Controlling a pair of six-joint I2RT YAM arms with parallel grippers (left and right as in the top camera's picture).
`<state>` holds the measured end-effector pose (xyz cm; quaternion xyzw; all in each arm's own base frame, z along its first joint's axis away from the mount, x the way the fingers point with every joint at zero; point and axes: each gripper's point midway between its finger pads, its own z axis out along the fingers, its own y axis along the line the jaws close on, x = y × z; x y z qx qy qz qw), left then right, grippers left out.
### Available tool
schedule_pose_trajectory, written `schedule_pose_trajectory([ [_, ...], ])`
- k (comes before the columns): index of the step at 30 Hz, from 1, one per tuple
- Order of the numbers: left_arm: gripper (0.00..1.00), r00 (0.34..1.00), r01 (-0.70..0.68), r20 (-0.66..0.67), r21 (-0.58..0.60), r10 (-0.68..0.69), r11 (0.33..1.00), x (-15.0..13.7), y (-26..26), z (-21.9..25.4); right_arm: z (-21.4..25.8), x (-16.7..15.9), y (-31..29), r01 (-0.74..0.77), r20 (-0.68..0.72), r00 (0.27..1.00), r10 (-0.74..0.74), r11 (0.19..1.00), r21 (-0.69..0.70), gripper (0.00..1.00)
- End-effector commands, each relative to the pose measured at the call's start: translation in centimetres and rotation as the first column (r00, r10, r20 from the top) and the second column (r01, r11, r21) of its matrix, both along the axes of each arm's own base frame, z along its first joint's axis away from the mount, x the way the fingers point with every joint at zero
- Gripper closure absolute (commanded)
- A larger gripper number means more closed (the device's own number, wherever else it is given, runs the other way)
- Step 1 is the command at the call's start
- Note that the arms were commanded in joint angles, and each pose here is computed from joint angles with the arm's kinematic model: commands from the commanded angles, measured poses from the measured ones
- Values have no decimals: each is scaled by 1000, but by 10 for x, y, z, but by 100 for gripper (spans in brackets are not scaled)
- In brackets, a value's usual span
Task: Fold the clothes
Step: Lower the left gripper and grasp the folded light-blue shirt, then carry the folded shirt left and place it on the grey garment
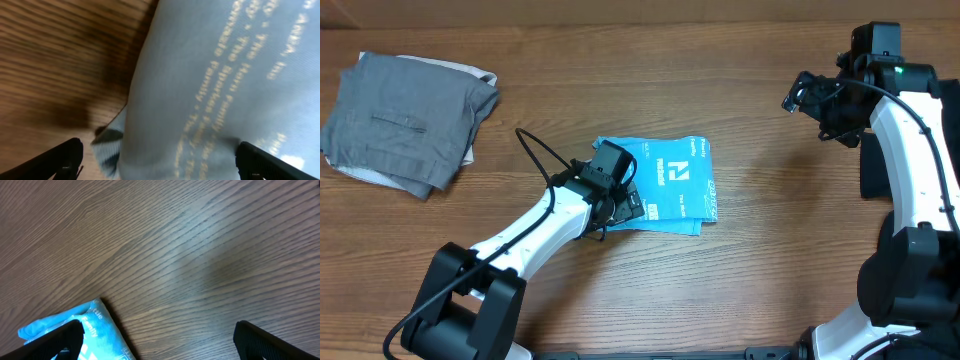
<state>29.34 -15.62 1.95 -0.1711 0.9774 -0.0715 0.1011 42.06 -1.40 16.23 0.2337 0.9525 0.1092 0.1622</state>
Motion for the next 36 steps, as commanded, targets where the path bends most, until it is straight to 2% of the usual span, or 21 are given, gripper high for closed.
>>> schedule_pose_trajectory([
  [1,0,999,-24,-47,23,25,999,-9,5,-24,0,1,-1,-5,4,1000,5,1000,-9,0],
  [4,6,996,-20,-89,28,22,999,-14,4,-38,0,1,-1,-5,4,1000,5,1000,-9,0],
  [7,24,993,-7,-116,41,11,999,-18,5,-47,0,1,-1,-5,4,1000,5,1000,-9,0],
  [10,36,993,21,-119,47,-15,999,-18,6,-49,0,1,-1,-5,4,1000,5,1000,-9,0],
  [12,55,993,38,-113,46,-32,998,-17,5,-49,0,1,-1,-5,4,1000,5,1000,-9,0],
  [14,96,994,41,-100,41,-37,998,-13,4,-48,0,1,-1,-5,4,1000,5,1000,-9,0],
  [16,96,992,113,-57,43,-110,993,-2,-1,-42,0,1,-1,-5,4,1000,5,1000,-9,0],
  [19,96,975,217,19,108,-220,970,27,-5,-18,0,1,-1,-5,4,1000,5,1000,-9,0],
  [25,96,948,263,97,300,-304,917,74,5,47,0,1,-1,-5,4,1000,5,1000,-9,0],
  [29,96,932,228,168,417,-321,880,103,17,97,0,1,-1,-5,4,1000,5,1000,-9,0],
  [32,96,937,164,206,453,-282,876,117,33,113,0,1,-1,-5,4,1000,5,1000,-9,0],
  [36,96,950,84,243,406,-196,910,135,62,125,0,1,-1,-5,4,1000,5,1000,-9,0],
])
